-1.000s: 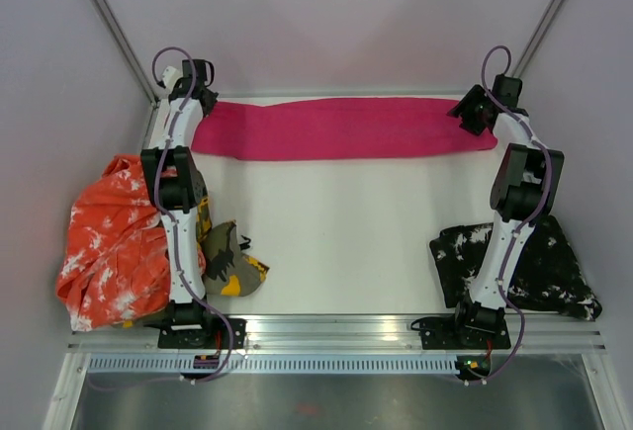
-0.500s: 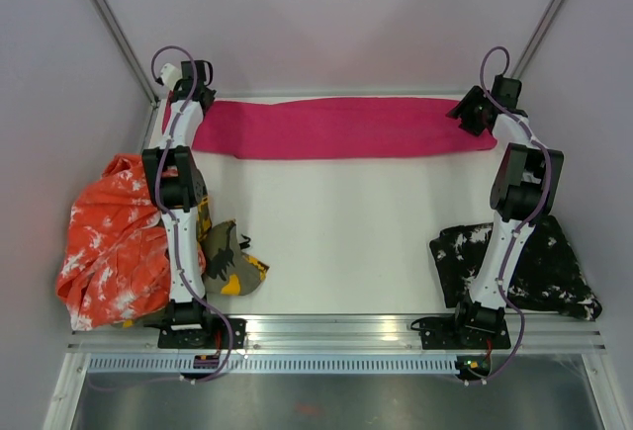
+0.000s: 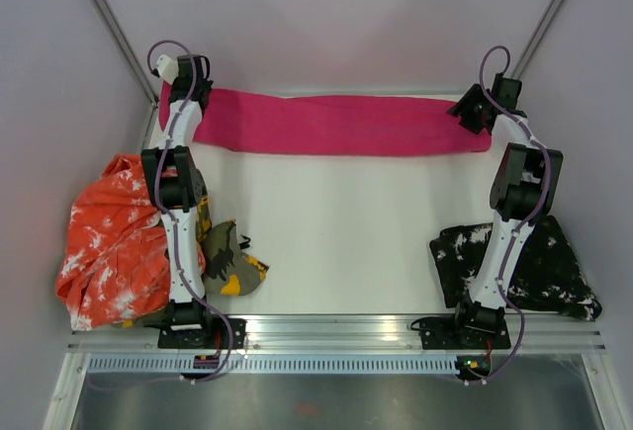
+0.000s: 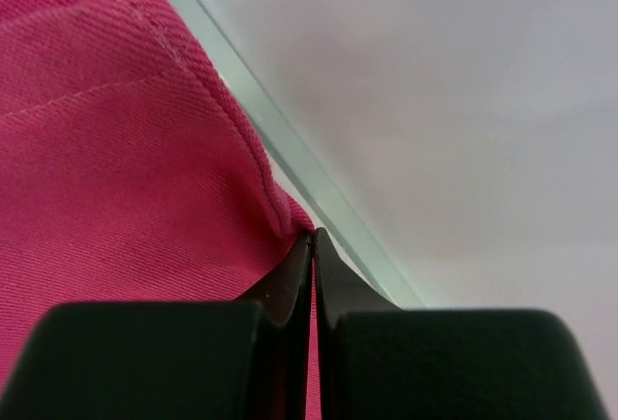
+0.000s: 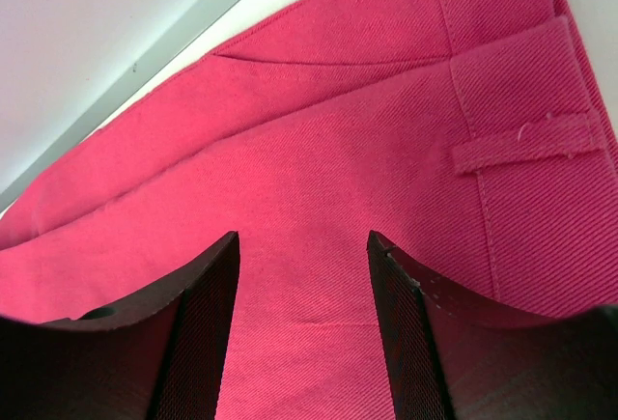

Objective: Fold and stack the trousers
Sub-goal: Fold the trousers

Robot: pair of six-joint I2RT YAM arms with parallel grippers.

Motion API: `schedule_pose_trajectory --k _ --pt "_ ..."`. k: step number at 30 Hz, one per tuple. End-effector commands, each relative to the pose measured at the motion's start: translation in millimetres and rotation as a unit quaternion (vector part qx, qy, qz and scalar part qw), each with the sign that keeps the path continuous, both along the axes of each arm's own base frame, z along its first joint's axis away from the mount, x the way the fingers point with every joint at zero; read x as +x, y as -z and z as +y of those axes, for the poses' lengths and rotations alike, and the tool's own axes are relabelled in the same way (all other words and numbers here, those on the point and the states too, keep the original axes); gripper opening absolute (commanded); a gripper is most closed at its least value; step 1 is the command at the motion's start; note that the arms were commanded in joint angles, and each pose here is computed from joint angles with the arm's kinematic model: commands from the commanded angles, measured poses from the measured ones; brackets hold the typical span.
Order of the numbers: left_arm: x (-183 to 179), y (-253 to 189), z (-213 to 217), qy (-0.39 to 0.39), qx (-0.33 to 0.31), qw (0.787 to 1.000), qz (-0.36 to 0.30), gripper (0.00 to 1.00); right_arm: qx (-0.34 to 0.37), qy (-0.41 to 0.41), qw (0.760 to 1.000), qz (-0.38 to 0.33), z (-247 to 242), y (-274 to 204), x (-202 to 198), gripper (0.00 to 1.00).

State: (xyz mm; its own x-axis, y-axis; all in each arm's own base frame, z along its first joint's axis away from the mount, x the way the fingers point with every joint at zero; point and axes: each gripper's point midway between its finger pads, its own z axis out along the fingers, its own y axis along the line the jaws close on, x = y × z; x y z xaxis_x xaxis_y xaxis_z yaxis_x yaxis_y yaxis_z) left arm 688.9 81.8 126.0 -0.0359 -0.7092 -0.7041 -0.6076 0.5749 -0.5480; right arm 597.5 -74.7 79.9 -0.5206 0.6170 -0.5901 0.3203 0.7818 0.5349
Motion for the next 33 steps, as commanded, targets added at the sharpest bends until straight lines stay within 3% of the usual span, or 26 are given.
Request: schedule_pose_trajectory --k 1,3,5,7,8,13,14,18,20,24,28,33 --pt "18.0 -61.8 25.2 -0.024 0.027 0.995 -0.093 0.02 -0.007 -0.008 1.000 -0.019 2.8 0.0 8.1 0.62" --pt "20.0 -54.1 31.2 -0.041 0.026 0.994 -0.093 0.04 -0.009 -0.009 1.000 -0.022 2.4 -1.8 9.1 0.62" --pt "23.7 -50.5 32.9 -0.046 0.022 0.994 -0.097 0.18 -0.015 -0.013 0.999 -0.025 1.6 -3.1 10.3 0.62" --pt "28.0 -36.8 29.9 -0.036 0.017 0.995 -0.091 0.25 -0.024 -0.020 0.999 -0.032 1.1 -9.6 11.3 0.63" --pt "29.7 -33.6 24.5 -0.021 0.017 0.996 -0.087 0.36 -0.027 -0.024 0.999 -0.036 1.5 -13.3 11.7 0.63" --pt "20.9 -38.4 17.4 0.026 0.048 0.997 -0.056 0.69 -0.048 -0.053 0.996 -0.051 4.3 -40.3 8.3 0.64" --pt "15.2 -60.3 15.6 0.032 0.058 0.996 -0.061 0.81 -0.058 -0.061 0.995 -0.051 3.9 -43.3 7.0 0.65" --pt "-11.8 -95.2 10.7 0.066 0.092 0.993 -0.034 0.84 -0.099 -0.043 0.994 -0.034 -9.4 -57.8 -5.3 0.70" --pt "-29.2 -106.8 8.6 0.070 0.090 0.993 -0.016 0.84 -0.112 -0.019 0.993 -0.019 -17.4 -61.8 -14.7 0.79" --pt "-75.9 -57.6 0.8 0.071 0.057 0.991 0.094 0.83 -0.112 0.024 0.993 0.023 -25.6 -53.5 -35.7 0.86" --pt "-113.1 -9.0 -8.7 0.068 0.013 0.984 0.166 0.82 -0.091 0.061 0.991 0.070 -29.1 -39.6 -60.7 0.85" --pt "-147.5 23.4 -4.6 0.041 -0.008 0.976 0.216 0.80 -0.088 0.090 0.986 0.110 -32.4 -16.7 -91.0 0.84"
